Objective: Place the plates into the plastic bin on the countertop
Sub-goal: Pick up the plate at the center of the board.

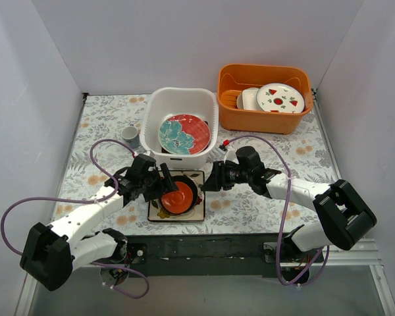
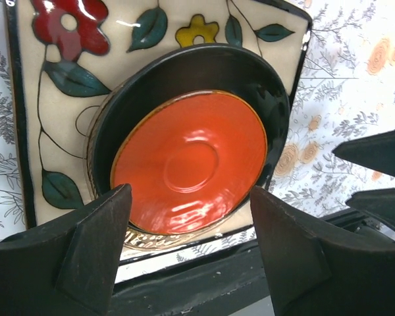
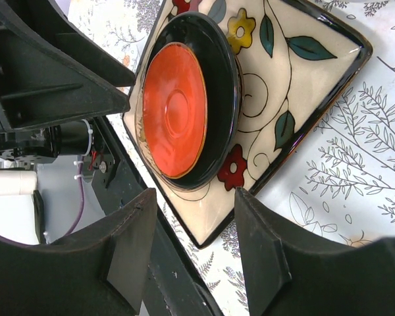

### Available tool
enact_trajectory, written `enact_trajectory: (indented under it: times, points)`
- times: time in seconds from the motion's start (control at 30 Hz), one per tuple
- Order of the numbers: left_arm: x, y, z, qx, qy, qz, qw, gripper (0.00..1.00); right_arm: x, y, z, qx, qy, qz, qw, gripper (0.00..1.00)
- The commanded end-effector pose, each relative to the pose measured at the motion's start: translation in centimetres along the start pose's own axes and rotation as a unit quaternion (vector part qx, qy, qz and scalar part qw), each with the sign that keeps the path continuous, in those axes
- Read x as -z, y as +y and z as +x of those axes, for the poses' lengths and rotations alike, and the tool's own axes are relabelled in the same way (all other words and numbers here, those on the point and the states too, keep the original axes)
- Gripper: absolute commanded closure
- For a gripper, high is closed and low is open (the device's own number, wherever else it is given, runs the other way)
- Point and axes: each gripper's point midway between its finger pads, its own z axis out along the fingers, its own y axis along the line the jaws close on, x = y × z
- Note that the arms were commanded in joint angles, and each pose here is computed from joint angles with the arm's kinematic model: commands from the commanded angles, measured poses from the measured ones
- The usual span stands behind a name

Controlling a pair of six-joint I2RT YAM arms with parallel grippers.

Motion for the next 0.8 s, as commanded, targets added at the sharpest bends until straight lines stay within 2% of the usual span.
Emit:
enact_trajectory:
  times: [0.0, 0.43, 0.57, 0.77]
  points:
    - [-0.6, 1.0, 0.0, 0.002, -0.013, -0.026, 1.0, 0.3, -0.1, 0.5, -1.0, 0.026, -0.018, -0.004, 0.999, 0.42]
    - [-1.8, 2.9, 0.5, -0.017, -0.026, -0.095, 0.995, 0.32, -0.1, 0.0, -0.9, 0.025, -0.024, 0.005, 0.999, 0.42]
    - [-2.8, 2.5, 2.0, -0.024, -0.006, -0.085, 0.996, 0.31, -0.1, 0.1, -1.0, 0.025, -0.022, 0.002, 0.999, 0.42]
    - [-3.3, -0.1, 2.9, -0.027, 0.001, -0.028, 0.999, 0.32, -0.2, 0.0, -0.8, 0.024, -0.02, 0.002, 1.0, 0.42]
